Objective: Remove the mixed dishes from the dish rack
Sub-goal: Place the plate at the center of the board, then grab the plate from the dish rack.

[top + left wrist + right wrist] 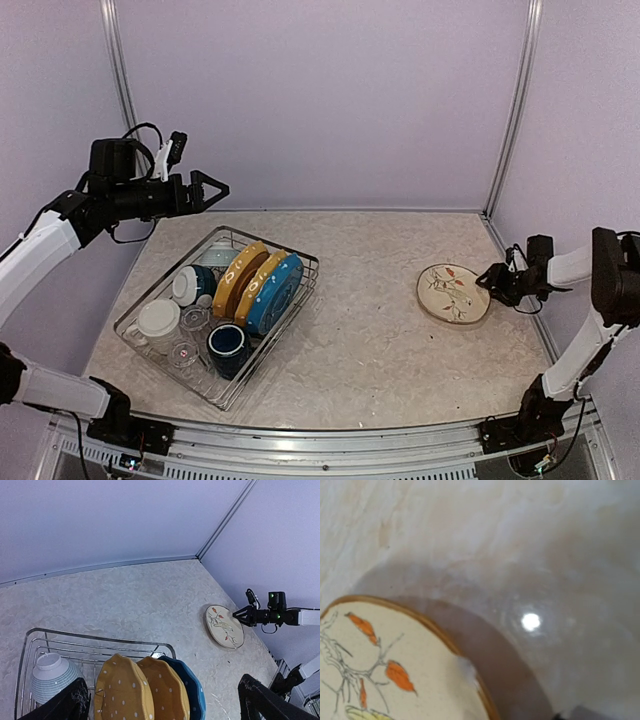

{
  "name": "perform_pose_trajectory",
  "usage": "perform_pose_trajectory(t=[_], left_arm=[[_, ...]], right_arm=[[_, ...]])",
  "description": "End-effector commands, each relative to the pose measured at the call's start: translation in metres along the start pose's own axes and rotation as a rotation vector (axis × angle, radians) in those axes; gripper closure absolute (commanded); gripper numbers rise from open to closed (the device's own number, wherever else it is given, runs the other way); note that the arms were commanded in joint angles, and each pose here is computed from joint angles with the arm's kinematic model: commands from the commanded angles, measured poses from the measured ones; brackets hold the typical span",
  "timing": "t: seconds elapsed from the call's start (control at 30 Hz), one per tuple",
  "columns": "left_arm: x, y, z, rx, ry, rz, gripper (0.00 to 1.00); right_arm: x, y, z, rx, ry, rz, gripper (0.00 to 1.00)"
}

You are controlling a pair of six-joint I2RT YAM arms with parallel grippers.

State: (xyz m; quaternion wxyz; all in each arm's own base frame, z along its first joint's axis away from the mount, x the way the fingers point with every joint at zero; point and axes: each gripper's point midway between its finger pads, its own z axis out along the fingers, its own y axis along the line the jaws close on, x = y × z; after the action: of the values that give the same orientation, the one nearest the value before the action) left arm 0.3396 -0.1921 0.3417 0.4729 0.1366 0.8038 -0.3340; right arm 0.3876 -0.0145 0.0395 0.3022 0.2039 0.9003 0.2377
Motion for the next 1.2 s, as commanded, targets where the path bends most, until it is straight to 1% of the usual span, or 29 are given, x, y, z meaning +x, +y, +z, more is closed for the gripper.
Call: perform_pose_trajectory(t=[0.0, 0.23, 0.27, 0.33, 0.43, 0.5, 0.57, 0.7, 0.83, 0.93, 1.0, 1.17], left_arm=[[0.001, -0.001, 0.006, 0.026, 0.030, -0.026, 0.01], [0.011, 0.000, 0.018, 0.032, 0.094, -0.073, 0.01], [0.012, 0.000, 0.020, 0.026, 0.105, -0.079, 0.02], [0.022, -0.003, 0.023, 0.051, 0.152, -0.132, 0.05], [0.046, -0.008, 0.025, 0.108, 0.235, -0.234, 0.08], [0.061, -0.009, 0.025, 0.130, 0.284, -0.287, 0.09], [0.074, -0.009, 0.026, 0.137, 0.324, -0.315, 0.11], [0.095, 0.002, 0.036, 0.107, 0.375, -0.344, 0.15], [0.107, 0.011, 0.050, 0.065, 0.420, -0.308, 0.20], [0.109, 0.016, 0.055, 0.013, 0.494, -0.287, 0.27], [0.119, 0.023, 0.064, -0.010, 0.550, -0.298, 0.29], [0.128, 0.020, 0.078, 0.035, 0.604, -0.346, 0.37]], right_arm=[[-0.005, -0.008, -0.019, 0.087, -0.025, -0.028, 0.35], [-0.010, 0.010, -0.050, 0.090, -0.096, -0.083, 0.24], [-0.010, 0.017, -0.054, 0.079, -0.104, -0.099, 0.22], [-0.009, 0.034, -0.061, 0.063, -0.118, -0.141, 0.19], [-0.003, 0.061, -0.066, 0.041, -0.116, -0.208, 0.18], [0.002, 0.083, -0.068, -0.005, -0.106, -0.249, 0.12], [0.009, 0.108, -0.069, -0.056, -0.098, -0.297, 0.09], [0.022, 0.152, -0.075, -0.145, -0.094, -0.372, 0.07], [0.026, 0.177, -0.086, -0.194, -0.103, -0.409, 0.07], [0.024, 0.182, -0.098, -0.200, -0.123, -0.422, 0.07], [0.023, 0.183, -0.105, -0.197, -0.140, -0.424, 0.07], [0.024, 0.184, -0.115, -0.198, -0.152, -0.427, 0.07]])
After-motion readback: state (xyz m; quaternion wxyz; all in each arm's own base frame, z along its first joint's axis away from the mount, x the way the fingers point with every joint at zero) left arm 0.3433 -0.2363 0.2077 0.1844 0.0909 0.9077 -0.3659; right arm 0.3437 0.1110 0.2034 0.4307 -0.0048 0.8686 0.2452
